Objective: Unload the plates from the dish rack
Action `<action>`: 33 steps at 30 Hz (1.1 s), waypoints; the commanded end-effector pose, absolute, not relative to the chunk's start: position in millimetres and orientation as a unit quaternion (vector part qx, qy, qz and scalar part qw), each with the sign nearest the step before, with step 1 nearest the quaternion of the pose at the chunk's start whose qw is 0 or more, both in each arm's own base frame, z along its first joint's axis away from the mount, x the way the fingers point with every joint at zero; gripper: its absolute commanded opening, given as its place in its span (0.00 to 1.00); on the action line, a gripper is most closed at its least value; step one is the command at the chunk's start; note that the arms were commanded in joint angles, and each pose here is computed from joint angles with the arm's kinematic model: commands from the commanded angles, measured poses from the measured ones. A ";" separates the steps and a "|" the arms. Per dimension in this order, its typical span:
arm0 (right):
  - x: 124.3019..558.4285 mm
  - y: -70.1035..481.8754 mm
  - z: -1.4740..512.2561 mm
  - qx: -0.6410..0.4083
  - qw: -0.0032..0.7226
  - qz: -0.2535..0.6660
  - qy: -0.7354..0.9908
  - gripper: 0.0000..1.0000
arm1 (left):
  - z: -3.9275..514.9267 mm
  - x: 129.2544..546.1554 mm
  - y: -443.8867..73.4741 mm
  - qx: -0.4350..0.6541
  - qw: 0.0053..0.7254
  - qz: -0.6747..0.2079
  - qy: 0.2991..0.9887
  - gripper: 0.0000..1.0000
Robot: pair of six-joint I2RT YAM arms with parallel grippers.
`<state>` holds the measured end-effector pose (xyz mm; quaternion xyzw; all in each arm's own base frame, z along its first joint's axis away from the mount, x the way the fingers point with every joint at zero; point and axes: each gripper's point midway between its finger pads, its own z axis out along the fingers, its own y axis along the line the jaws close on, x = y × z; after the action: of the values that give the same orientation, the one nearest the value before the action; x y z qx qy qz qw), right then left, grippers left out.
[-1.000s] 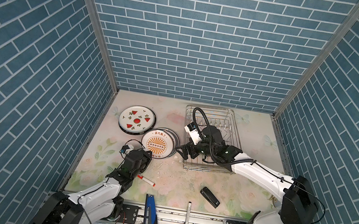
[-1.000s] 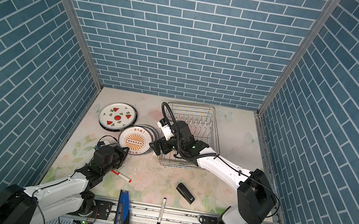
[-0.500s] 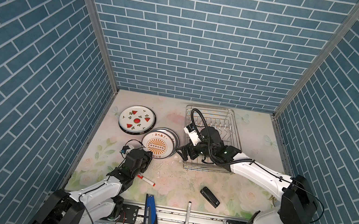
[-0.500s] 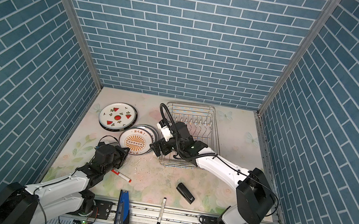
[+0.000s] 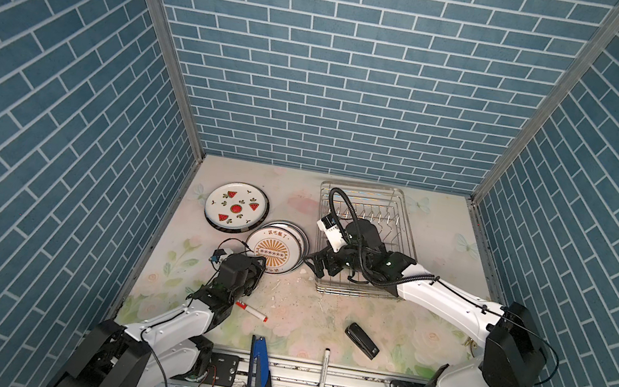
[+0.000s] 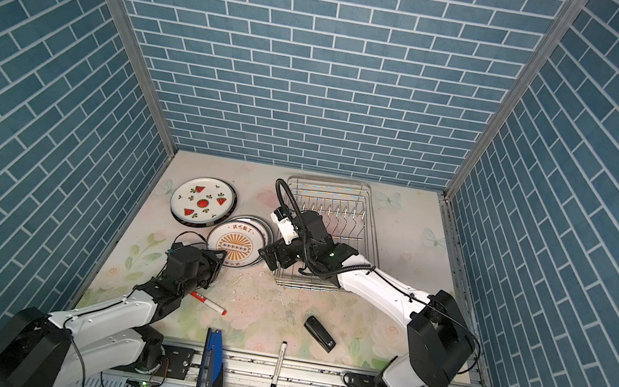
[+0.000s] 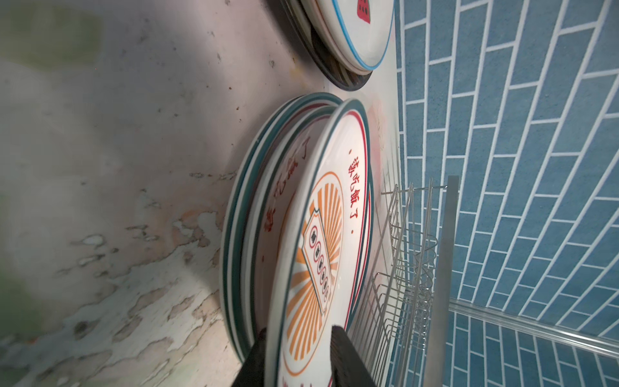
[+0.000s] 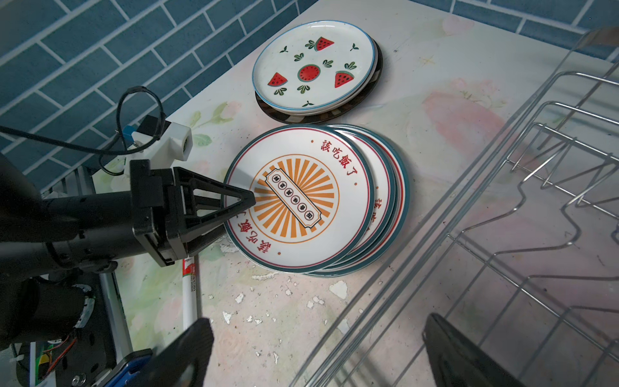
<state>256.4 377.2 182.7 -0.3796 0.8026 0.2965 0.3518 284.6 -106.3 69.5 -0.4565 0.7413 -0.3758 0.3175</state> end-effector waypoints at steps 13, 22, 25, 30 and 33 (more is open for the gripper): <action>263.1 380.8 198.0 -0.396 0.380 0.279 0.788 0.99 | 68.3 292.3 -106.9 -0.465 0.286 -0.318 0.775 0.60; 264.9 378.3 197.6 -0.395 0.384 0.273 0.789 0.99 | 75.1 291.4 -103.0 -0.459 0.283 -0.285 0.793 0.63; 263.8 377.5 198.8 -0.395 0.384 0.274 0.788 0.99 | 75.6 288.9 -96.7 -0.465 0.286 -0.268 0.794 0.64; 261.3 374.7 203.1 -0.394 0.391 0.277 0.785 0.99 | 70.7 289.6 -97.2 -0.472 0.282 -0.268 0.791 0.65; 260.3 373.4 203.6 -0.393 0.391 0.278 0.785 0.99 | 71.4 289.9 -96.6 -0.472 0.280 -0.262 0.794 0.64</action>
<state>261.0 373.4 182.4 -0.3805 0.8038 0.2790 0.3625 289.4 -101.3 70.8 -0.4702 0.7894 -0.2800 0.2782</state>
